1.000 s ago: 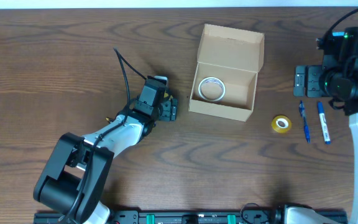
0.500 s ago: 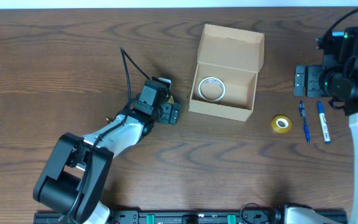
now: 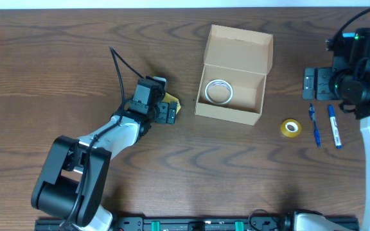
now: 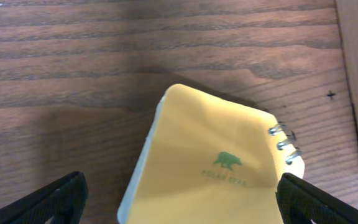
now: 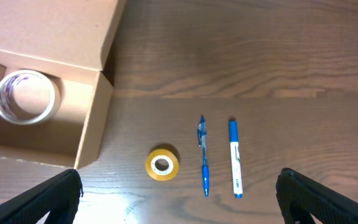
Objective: Pack container
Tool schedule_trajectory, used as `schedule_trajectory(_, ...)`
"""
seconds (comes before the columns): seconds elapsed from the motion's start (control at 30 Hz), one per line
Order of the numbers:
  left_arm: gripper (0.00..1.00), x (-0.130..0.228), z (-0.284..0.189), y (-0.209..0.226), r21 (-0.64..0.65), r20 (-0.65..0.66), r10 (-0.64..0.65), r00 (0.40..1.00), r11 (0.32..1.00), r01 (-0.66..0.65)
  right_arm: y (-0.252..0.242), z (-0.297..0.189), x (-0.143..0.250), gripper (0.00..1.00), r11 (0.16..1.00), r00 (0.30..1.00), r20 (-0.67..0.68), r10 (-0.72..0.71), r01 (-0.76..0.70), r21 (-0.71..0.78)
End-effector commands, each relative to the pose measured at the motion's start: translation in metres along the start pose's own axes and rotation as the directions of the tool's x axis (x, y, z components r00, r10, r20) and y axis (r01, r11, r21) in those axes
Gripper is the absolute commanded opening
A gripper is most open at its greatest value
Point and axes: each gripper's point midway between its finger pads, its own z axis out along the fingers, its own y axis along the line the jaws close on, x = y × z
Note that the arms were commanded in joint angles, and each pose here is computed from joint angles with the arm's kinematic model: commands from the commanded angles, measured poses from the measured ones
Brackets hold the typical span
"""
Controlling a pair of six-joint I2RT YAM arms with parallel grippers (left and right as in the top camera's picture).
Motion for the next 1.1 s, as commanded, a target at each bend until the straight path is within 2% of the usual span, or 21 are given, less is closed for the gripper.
schedule_trajectory(0.0, 0.97, 0.005, 0.003, -0.006, 0.036, -0.015, 0.007, 1.0, 0.999, -0.007, 0.008, -0.004, -0.005, 0.99, 1.0, 1.0, 0.015, -0.017, 0.017, -0.017)
schedule_trajectory(0.13, 0.97, 0.008, 0.002, -0.015, 0.081, -0.03, 0.011, 0.999, 0.997, -0.008, 0.012, -0.004, -0.006, 0.99, 0.999, 0.999, 0.017, -0.028, 0.029, -0.024)
schedule_trajectory(0.43, 0.96, 0.027, 0.001, -0.014, 0.085, -0.102, 0.059, 0.993, 0.995, -0.051, 0.012, -0.004, -0.012, 0.99, 0.999, 0.999, 0.041, -0.028, 0.029, -0.021)
schedule_trajectory(0.83, 0.95, 0.029, 0.001, -0.03, 0.114, -0.096, 0.121, 0.988, 0.987, -0.11, 0.014, -0.004, -0.013, 0.99, 0.999, 0.998, 0.047, -0.033, 0.034, -0.023)
schedule_trajectory(1.07, 0.95, 0.029, 0.002, -0.039, 0.036, -0.081, 0.189, 0.979, 0.982, -0.187, 0.015, -0.004, -0.013, 0.99, 0.999, 0.998, 0.047, -0.035, 0.036, -0.024)
